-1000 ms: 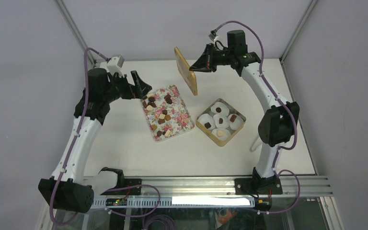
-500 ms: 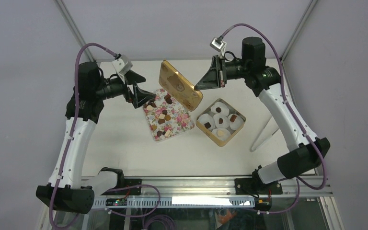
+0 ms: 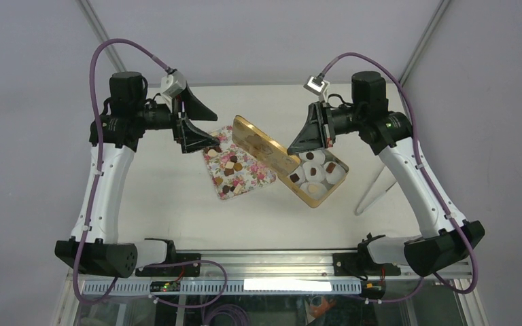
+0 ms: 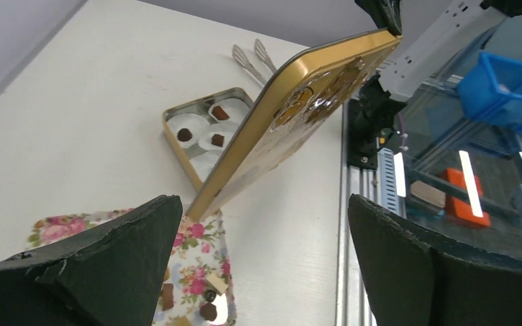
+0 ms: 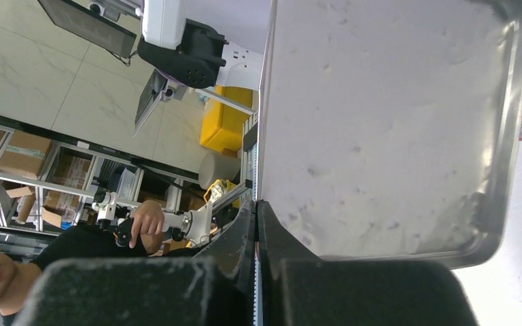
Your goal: Pack the chocolate
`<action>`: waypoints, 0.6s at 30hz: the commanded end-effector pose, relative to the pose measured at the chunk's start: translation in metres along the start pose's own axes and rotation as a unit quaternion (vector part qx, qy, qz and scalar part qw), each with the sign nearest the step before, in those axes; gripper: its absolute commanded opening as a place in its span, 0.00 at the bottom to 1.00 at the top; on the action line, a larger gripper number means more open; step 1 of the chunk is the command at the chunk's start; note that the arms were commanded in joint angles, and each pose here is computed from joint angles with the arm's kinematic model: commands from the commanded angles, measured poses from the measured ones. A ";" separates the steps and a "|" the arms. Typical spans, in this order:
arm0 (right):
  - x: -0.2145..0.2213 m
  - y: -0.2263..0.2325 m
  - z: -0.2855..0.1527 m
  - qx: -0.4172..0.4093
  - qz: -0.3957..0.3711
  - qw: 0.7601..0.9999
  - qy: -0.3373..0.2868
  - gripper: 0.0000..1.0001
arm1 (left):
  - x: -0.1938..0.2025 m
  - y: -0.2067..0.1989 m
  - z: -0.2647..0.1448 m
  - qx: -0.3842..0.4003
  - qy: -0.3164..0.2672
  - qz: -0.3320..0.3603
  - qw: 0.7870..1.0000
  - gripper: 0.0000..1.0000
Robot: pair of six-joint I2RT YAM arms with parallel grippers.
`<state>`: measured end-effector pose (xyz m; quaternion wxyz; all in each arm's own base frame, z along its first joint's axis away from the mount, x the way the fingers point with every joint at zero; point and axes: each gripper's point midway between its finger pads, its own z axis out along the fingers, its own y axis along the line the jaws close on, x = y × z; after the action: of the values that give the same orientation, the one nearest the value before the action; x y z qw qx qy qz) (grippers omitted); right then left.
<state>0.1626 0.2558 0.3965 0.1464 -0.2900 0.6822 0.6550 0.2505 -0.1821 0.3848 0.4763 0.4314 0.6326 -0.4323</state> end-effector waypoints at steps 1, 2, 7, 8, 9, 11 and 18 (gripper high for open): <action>0.006 0.019 -0.004 -0.027 -0.034 0.999 0.010 0.00 | -0.019 -0.026 -0.005 0.062 -0.029 0.019 0.997 0.99; 0.007 0.020 -0.004 -0.033 -0.035 0.999 0.014 0.00 | -0.018 -0.026 -0.005 0.061 -0.029 0.023 0.997 0.99; 0.019 0.034 -0.008 -0.072 -0.041 0.996 0.037 0.00 | -0.020 -0.037 -0.005 0.104 -0.043 0.023 0.993 0.96; 0.021 0.036 -0.008 -0.077 -0.044 0.995 0.040 0.00 | -0.021 -0.041 -0.005 0.117 -0.048 0.028 0.992 0.96; 0.023 0.037 -0.008 -0.080 -0.043 0.995 0.043 0.00 | -0.022 -0.045 -0.006 0.128 -0.053 0.032 0.990 0.95; 0.025 0.039 -0.008 -0.082 -0.040 0.995 0.045 0.00 | -0.022 -0.049 -0.007 0.136 -0.057 0.039 0.988 0.95; 0.029 0.041 -0.005 -0.085 -0.034 0.994 0.052 0.00 | -0.025 -0.051 -0.006 0.157 -0.065 0.042 0.985 0.95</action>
<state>0.1355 0.2481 0.3960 0.0999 -0.3217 0.6518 0.6794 0.2166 -0.1928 0.3988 0.4378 0.4592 0.5655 -0.5269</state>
